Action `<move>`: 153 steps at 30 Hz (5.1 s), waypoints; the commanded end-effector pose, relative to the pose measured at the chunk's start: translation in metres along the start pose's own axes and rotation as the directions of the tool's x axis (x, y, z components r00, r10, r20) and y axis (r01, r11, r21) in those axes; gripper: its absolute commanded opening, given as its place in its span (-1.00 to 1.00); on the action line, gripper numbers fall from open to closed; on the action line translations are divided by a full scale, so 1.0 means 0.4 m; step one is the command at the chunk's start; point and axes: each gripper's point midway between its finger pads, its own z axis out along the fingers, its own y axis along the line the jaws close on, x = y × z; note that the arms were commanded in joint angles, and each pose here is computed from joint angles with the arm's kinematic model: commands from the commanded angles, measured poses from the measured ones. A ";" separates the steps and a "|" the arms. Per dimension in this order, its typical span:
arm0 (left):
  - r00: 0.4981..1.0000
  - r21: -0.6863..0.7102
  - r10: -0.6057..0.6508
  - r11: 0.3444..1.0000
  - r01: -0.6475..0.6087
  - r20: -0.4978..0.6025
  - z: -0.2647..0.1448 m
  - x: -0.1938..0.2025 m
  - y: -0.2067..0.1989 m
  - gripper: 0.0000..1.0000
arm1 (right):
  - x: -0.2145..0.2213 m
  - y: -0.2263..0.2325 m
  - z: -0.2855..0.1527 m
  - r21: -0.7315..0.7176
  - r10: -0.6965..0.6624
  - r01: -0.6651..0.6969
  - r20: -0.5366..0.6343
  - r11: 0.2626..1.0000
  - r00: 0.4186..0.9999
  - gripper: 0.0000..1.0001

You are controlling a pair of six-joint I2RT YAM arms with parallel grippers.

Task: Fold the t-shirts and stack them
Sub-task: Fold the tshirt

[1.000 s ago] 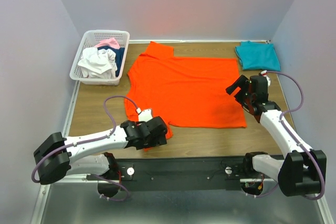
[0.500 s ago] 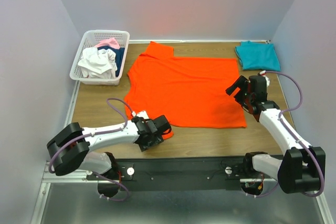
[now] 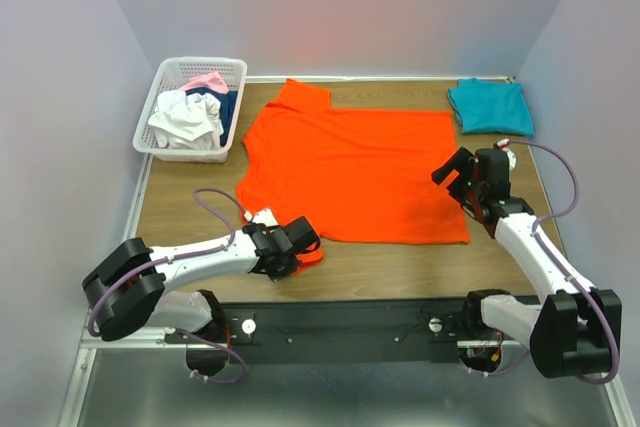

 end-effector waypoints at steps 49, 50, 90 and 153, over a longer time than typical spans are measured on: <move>0.933 0.276 -0.015 0.957 -0.091 0.358 -0.148 -0.224 -0.142 -1.00 | 0.259 -0.265 -0.052 0.296 0.244 -0.211 -0.078 0.932 0.967 -0.59; 0.932 0.276 -0.013 0.957 -0.093 0.361 -0.148 -0.227 -0.143 -1.00 | 0.261 -0.266 -0.051 0.298 0.241 -0.206 -0.084 0.932 0.967 -0.68; 0.801 0.187 0.102 0.948 -0.259 0.589 -0.182 -0.591 -0.293 -1.00 | 0.035 -0.068 0.035 0.195 0.090 -0.074 -0.074 0.978 0.993 -0.99; 0.848 0.264 0.230 0.883 -0.388 0.478 0.053 -0.719 -0.335 0.97 | 0.080 0.067 0.192 -0.040 -0.199 0.196 -0.294 0.980 0.935 1.00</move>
